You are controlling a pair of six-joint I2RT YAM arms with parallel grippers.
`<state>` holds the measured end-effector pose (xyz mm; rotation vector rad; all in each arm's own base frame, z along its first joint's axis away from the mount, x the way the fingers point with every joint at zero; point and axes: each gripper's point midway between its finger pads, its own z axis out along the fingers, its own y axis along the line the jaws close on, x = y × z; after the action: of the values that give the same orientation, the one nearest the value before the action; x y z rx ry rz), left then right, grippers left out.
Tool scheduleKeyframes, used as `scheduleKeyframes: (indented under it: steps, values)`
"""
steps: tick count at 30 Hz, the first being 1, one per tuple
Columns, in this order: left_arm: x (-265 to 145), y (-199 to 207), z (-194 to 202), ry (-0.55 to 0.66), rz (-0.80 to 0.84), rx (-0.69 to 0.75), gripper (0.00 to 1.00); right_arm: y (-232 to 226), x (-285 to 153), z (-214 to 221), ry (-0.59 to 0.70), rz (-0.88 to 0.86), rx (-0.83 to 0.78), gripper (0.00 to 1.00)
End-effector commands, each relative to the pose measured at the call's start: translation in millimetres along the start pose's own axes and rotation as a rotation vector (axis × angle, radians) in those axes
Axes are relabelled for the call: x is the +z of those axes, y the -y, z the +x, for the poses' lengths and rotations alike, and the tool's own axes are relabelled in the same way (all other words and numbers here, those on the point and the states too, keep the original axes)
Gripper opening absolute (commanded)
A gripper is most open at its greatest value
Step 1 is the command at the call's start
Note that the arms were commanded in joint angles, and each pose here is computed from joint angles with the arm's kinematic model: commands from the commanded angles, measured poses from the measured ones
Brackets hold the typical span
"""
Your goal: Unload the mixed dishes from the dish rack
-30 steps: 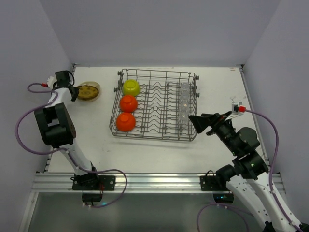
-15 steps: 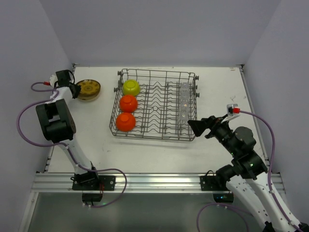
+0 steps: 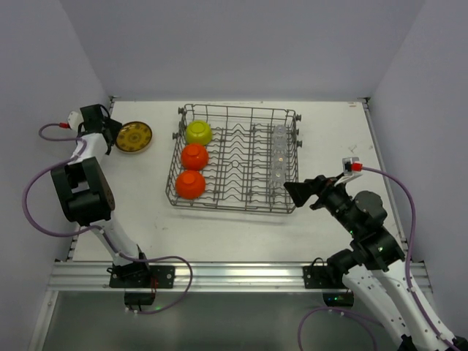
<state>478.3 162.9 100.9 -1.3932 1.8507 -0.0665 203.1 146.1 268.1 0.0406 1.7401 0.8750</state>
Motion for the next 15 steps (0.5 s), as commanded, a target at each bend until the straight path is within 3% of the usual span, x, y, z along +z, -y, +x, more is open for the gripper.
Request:
scheduleKeyframes:
  steps: [1,9,12,15]
  values:
    - [-22,15,-40,0.106,0.025,-0.033,0.78,-6,1,0,-0.01,-0.03,-0.005,0.99]
    - [-62,39,-59,0.137,0.123,-0.008,0.8,-1,7,3,-0.021,-0.008,0.002,0.99]
    - [-92,63,-50,0.098,0.22,0.055,0.88,1,14,7,-0.045,0.004,0.032,0.99]
    - [-154,80,-41,0.111,0.346,0.115,0.98,-11,24,7,-0.053,-0.055,0.083,0.99]
